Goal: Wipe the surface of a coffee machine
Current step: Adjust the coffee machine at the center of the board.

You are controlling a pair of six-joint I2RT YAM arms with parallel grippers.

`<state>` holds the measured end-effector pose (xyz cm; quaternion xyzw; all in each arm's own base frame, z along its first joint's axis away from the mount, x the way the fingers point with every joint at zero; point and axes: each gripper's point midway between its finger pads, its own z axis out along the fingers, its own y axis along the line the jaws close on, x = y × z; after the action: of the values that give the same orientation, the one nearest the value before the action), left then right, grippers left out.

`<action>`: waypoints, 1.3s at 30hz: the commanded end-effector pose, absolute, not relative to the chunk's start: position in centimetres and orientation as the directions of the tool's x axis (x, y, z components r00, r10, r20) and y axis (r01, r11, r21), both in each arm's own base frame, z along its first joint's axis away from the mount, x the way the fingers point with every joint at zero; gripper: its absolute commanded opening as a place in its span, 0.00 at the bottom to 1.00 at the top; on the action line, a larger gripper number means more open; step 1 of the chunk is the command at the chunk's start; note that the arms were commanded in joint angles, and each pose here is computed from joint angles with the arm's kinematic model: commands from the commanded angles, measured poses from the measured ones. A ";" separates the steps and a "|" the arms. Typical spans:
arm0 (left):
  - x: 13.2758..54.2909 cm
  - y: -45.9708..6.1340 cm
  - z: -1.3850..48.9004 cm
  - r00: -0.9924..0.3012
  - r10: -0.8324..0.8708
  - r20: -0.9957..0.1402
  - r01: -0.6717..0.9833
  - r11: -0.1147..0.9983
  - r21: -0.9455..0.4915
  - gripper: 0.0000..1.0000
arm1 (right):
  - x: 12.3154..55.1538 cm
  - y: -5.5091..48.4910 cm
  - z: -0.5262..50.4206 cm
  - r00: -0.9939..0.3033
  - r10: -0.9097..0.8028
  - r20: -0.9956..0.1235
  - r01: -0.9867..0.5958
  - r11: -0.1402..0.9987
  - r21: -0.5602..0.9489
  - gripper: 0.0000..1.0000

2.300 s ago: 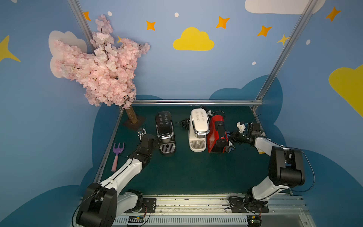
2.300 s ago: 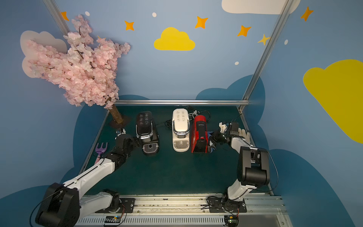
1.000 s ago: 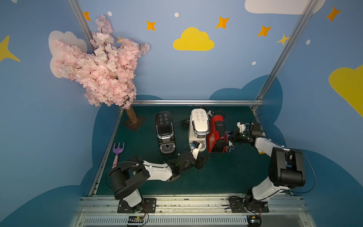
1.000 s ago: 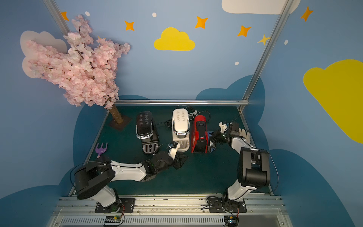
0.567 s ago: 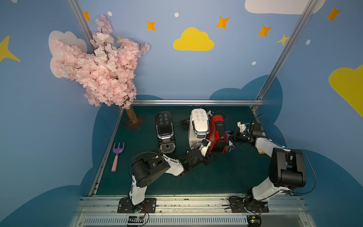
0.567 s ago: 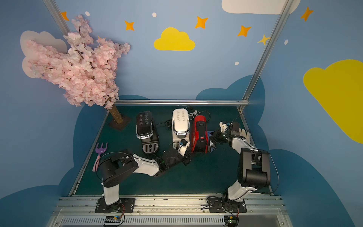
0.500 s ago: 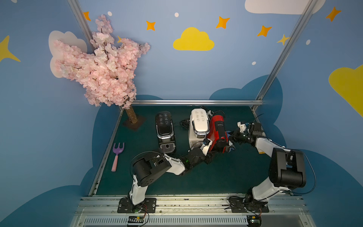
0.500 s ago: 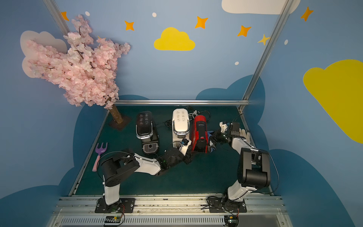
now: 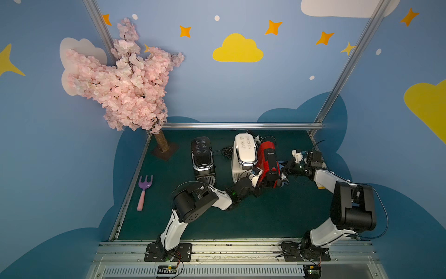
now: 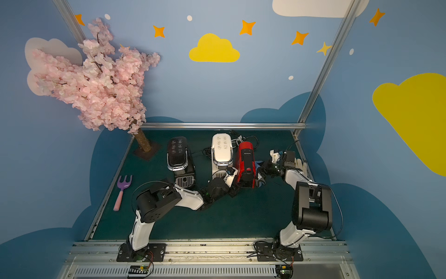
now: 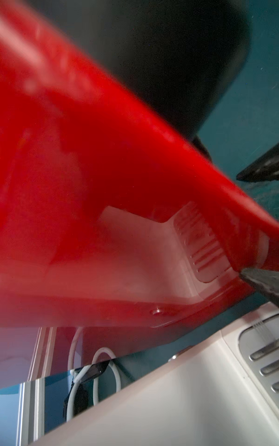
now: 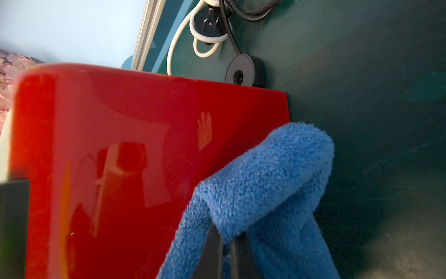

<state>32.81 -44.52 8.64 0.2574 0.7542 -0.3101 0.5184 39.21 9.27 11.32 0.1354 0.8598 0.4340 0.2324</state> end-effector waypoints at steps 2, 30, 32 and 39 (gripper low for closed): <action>30.1 -48.6 9.7 -0.349 0.071 -0.934 0.803 0.536 -0.260 0.57 | 38.3 10.3 12.8 -0.869 0.413 -0.273 -0.011 0.535 0.845 0.00; 28.4 -53.6 9.5 -0.423 0.126 -0.897 0.832 0.446 -0.329 0.61 | 38.3 5.9 16.1 -0.767 0.558 -0.317 -0.010 0.484 0.875 0.00; 28.3 -53.2 9.8 -0.417 0.130 -0.899 0.833 0.451 -0.321 0.62 | 38.7 5.8 17.3 -0.760 0.558 -0.333 -0.035 0.476 0.879 0.00; 27.9 -52.4 10.3 -0.418 0.133 -0.899 0.831 0.456 -0.319 0.63 | 41.2 5.5 20.1 -0.735 0.563 -0.378 -0.099 0.463 0.881 0.01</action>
<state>31.26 -49.95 6.67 0.2851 0.7805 -0.3447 0.4367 40.02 4.48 16.76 0.1875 0.8078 0.4626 0.3135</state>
